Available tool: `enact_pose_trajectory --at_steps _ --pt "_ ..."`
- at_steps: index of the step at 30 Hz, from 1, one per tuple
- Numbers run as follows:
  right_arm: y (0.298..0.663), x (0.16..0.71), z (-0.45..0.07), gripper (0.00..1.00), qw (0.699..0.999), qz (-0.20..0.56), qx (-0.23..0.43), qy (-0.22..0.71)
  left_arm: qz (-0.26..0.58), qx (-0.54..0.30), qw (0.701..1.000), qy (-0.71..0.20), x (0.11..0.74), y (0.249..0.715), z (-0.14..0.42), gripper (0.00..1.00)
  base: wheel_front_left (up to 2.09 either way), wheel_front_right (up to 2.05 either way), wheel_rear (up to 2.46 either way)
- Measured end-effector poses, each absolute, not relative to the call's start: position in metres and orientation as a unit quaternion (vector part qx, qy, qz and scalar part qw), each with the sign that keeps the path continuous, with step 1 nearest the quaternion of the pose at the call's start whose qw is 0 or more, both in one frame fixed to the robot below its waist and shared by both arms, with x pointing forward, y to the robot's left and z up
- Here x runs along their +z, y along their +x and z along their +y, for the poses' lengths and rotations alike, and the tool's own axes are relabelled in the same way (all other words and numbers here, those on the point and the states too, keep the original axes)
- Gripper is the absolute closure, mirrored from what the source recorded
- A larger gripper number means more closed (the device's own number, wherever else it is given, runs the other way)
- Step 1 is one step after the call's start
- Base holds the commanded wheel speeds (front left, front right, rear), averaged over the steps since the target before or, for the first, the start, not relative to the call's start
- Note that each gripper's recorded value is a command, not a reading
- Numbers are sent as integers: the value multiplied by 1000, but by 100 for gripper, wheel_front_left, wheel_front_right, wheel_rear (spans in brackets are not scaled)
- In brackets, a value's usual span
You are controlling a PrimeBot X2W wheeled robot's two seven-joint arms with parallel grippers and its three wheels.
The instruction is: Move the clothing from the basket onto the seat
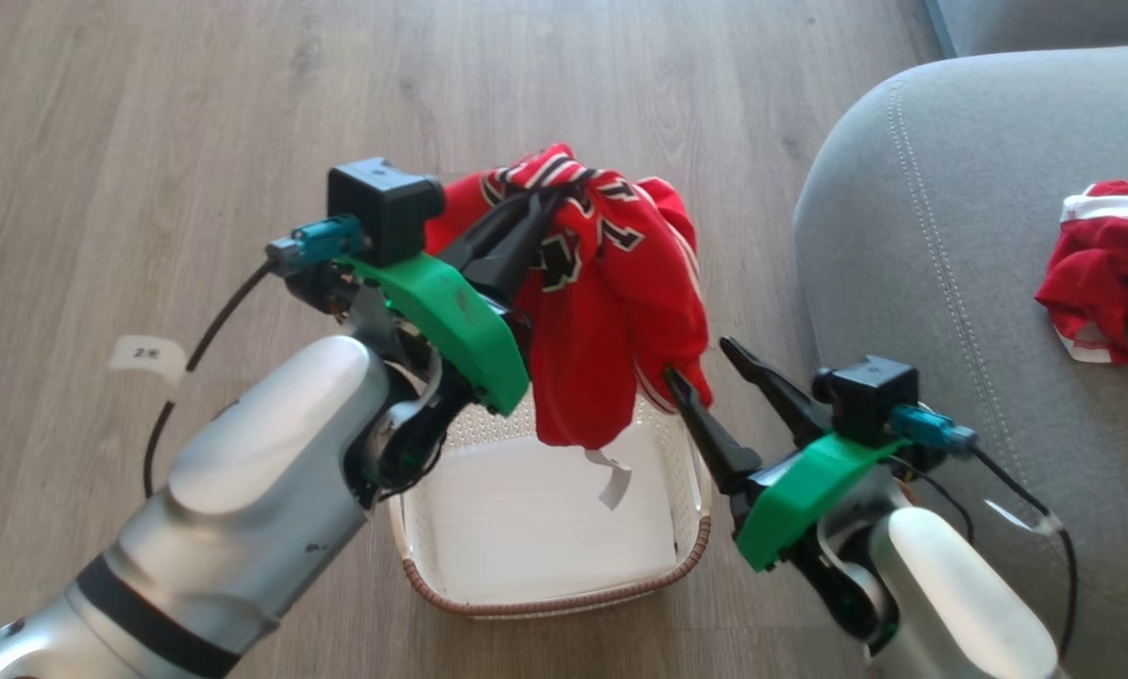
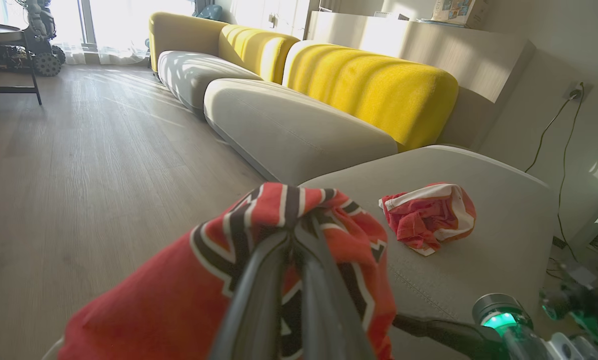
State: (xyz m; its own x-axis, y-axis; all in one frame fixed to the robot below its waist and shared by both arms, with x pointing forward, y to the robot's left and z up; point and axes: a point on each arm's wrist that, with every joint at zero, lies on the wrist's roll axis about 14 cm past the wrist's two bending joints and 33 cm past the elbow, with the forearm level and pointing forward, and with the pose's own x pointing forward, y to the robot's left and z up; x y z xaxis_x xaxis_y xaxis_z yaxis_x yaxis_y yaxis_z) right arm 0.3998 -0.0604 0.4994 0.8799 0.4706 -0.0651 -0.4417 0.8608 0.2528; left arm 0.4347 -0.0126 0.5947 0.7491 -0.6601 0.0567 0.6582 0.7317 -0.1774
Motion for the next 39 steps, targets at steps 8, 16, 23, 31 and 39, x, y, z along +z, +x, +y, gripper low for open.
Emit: enact_pose_trajectory --at_steps 8,16,23,31,39 --pt "416 509 -36 0 955 55 271 105 5 -357 929 -93 596 427 -14 100 0 0 0" --pt "424 500 -7 0 945 78 308 83 10 -362 927 -99 596 419 -16 100 0 0 0" --pt "427 504 13 11 937 70 334 72 15 -367 925 -95 594 413 -18 100 0 0 0" --pt "429 505 14 100 937 59 336 81 21 -365 926 -93 590 413 -19 100 0 0 0" --pt "451 531 -26 100 953 8 285 106 31 -365 926 -94 583 415 -19 100 0 0 0"
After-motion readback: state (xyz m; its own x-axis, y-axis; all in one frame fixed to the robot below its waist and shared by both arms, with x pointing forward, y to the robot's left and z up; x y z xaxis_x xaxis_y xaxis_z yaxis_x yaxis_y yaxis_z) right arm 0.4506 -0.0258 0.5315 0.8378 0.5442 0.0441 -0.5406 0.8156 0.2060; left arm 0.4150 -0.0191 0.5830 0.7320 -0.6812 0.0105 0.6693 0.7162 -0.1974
